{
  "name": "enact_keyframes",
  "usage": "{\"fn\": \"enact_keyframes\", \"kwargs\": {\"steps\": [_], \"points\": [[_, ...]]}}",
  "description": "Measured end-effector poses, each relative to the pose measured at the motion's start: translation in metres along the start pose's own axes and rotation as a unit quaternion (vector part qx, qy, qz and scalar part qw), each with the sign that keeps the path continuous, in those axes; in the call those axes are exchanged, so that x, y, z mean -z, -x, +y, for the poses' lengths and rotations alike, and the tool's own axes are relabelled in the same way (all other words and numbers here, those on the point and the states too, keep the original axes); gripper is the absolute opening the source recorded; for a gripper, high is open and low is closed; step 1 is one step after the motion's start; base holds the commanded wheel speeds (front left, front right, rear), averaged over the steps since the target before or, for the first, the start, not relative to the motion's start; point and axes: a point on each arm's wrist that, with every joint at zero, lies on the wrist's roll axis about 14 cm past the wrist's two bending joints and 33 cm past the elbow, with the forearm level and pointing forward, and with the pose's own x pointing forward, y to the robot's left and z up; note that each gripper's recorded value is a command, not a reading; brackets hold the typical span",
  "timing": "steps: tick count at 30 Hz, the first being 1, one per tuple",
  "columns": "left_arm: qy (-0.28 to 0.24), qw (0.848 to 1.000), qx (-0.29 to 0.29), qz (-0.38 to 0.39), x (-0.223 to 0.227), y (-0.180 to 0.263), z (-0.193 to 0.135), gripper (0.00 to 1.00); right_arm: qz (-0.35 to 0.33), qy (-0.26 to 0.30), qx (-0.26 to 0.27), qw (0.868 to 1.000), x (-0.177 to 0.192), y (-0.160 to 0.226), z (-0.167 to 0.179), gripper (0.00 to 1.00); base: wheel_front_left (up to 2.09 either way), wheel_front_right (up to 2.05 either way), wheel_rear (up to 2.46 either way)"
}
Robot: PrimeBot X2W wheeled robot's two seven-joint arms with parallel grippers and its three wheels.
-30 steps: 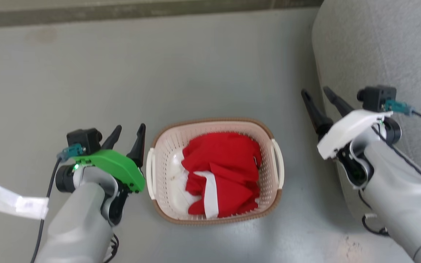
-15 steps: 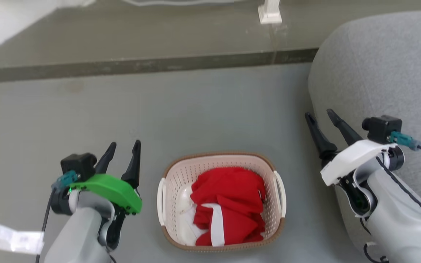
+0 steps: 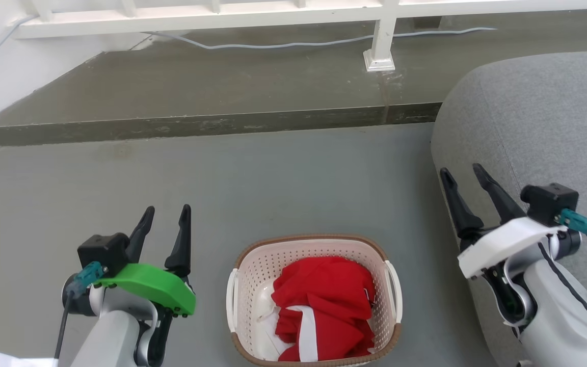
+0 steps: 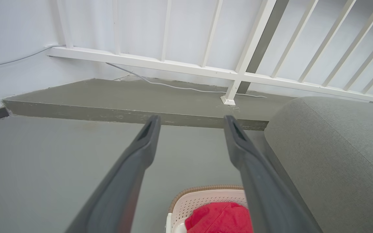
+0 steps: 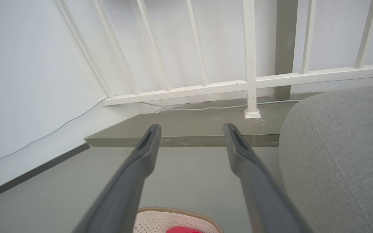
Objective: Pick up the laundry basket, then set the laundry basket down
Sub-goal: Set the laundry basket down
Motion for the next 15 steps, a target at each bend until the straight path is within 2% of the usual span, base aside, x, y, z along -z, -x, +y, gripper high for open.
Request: {"fn": "enact_keyframes", "kwargs": {"steps": [15], "points": [[-0.011, 1.000, -0.004, -0.017, -0.005, 0.016, -0.002, 1.00, -0.009, 0.004, 0.022, 1.000, 0.002, 0.013, -0.003, 1.00, 0.00, 0.00, 0.00]]}}
